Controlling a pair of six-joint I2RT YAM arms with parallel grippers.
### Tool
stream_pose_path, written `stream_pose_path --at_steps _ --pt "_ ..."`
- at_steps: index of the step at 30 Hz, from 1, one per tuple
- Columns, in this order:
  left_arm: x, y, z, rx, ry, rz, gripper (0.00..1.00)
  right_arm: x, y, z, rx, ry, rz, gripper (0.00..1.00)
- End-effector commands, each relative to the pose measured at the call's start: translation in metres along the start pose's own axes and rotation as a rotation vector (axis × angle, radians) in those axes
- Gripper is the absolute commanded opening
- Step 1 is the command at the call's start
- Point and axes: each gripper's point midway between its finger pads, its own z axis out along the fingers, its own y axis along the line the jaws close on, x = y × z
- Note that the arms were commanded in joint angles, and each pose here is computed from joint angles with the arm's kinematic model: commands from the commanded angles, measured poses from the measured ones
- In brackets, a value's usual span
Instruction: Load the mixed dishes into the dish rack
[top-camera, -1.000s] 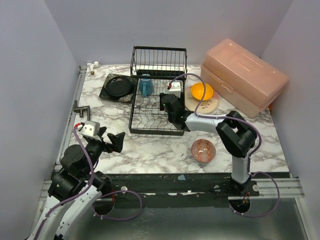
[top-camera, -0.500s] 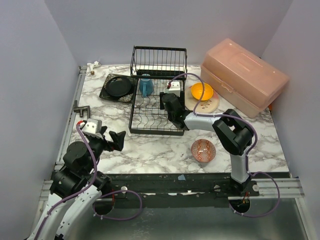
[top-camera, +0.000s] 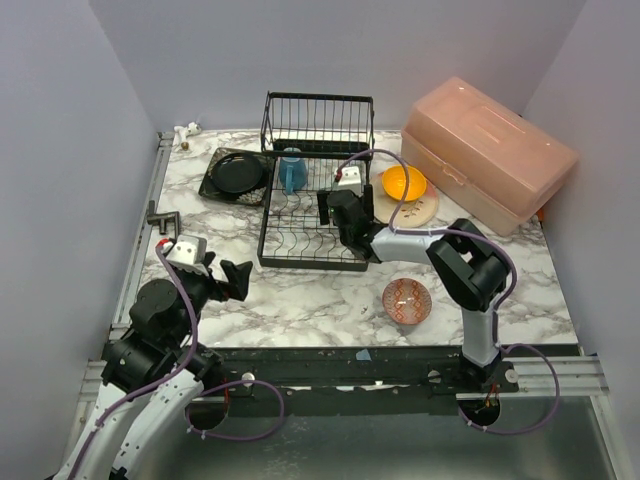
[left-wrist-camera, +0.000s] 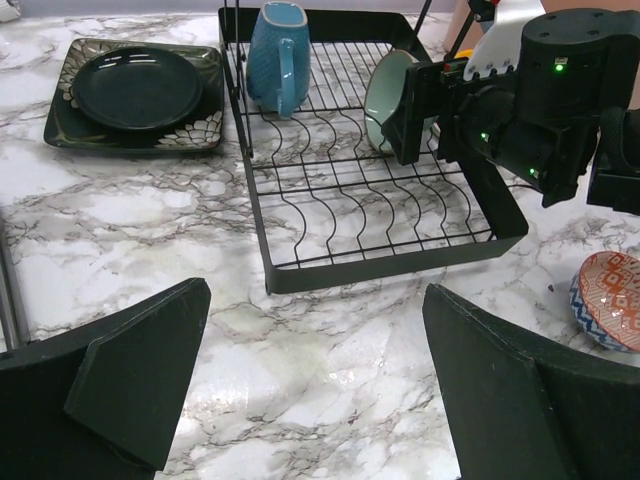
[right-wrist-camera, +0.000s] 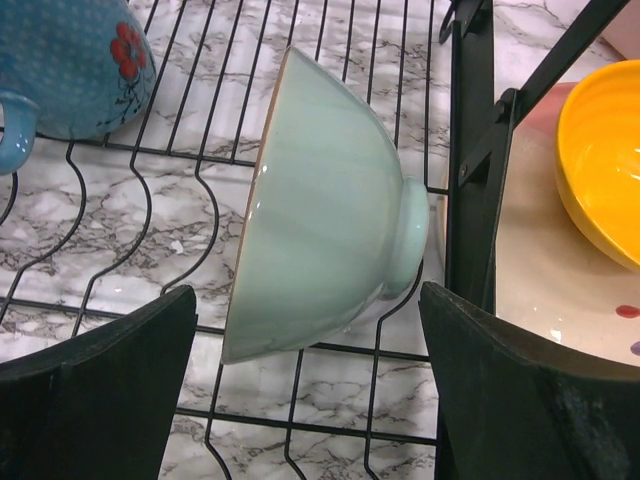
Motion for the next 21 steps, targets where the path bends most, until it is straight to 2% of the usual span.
stream_pose_path --at_steps 1,7,10,17,19,21 --pt "-0.001 -0.002 0.003 0.013 0.000 0.010 0.99 -0.016 0.001 -0.015 -0.051 -0.015 0.001 0.96" --pt "0.001 -0.001 0.004 0.005 0.008 0.011 0.99 -0.028 -0.004 -0.041 -0.105 0.015 0.017 0.96" --pt "0.002 0.000 0.005 0.001 0.013 0.010 0.98 -0.028 -0.003 -0.067 -0.202 0.047 0.027 0.96" --pt "0.007 -0.004 0.008 0.014 0.043 0.006 0.98 0.017 -0.005 -0.144 -0.461 0.179 0.119 0.96" --pt "0.011 -0.007 0.010 0.025 0.063 -0.006 0.98 0.018 -0.013 -0.168 -0.516 0.156 0.172 0.96" --pt "0.018 -0.013 0.013 0.053 0.099 -0.029 0.97 0.010 -0.031 -0.185 -0.493 0.113 0.223 0.96"
